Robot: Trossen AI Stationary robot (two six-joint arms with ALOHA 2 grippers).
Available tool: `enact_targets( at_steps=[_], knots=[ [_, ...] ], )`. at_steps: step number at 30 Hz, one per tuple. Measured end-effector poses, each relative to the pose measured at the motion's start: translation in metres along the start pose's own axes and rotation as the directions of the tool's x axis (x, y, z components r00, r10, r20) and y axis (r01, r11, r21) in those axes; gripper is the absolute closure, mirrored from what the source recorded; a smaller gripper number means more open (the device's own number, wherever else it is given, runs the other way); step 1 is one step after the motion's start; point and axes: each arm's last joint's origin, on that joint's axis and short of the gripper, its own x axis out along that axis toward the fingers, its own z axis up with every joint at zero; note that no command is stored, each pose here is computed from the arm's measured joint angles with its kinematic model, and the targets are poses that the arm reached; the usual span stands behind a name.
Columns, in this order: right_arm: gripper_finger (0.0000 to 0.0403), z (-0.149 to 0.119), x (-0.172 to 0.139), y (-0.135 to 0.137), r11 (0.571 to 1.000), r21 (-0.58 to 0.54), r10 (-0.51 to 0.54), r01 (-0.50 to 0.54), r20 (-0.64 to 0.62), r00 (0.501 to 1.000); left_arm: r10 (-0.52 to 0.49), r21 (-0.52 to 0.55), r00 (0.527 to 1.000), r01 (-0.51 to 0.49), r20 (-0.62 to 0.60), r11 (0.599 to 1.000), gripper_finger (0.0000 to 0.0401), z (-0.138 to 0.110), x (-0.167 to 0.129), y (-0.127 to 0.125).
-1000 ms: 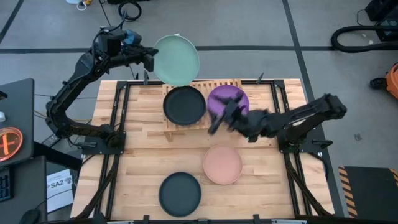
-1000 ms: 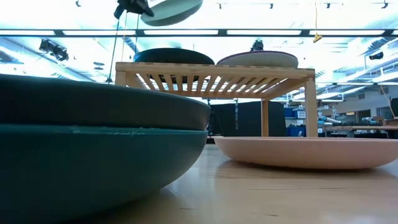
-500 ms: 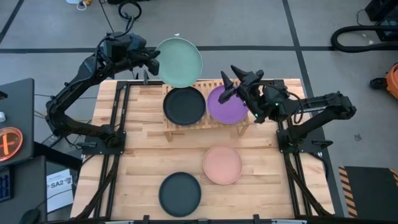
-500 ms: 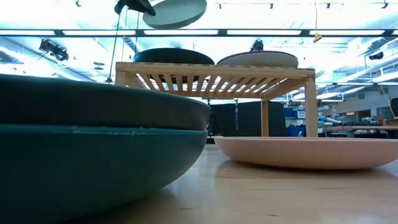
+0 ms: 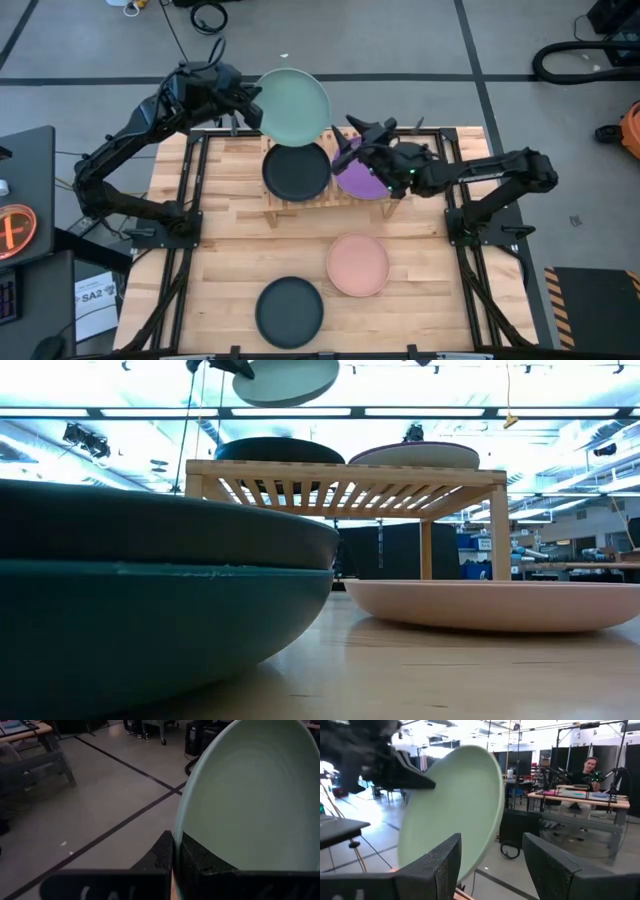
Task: Place and stack plates onto a shelf
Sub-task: Stack the green plate on top of the purple plate on the shelf
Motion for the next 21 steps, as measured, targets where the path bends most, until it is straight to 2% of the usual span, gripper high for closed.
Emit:
enact_targets(
  at_steps=[7,21],
  knots=[
    [0.0186,-0.019,0.014,0.008,0.999,-0.027,-0.02,0.02,-0.019,1.0,-0.026,0.009,1.0,0.026,0.004,1.0,0.0385,0.0,-0.002,-0.008],
    [0.0186,-0.02,0.021,0.004,0.999,0.006,-0.039,0.039,-0.001,0.999,-0.061,0.024,0.998,0.061,0.006,0.998,0.0385,-0.001,-0.006,-0.02]
  ],
)
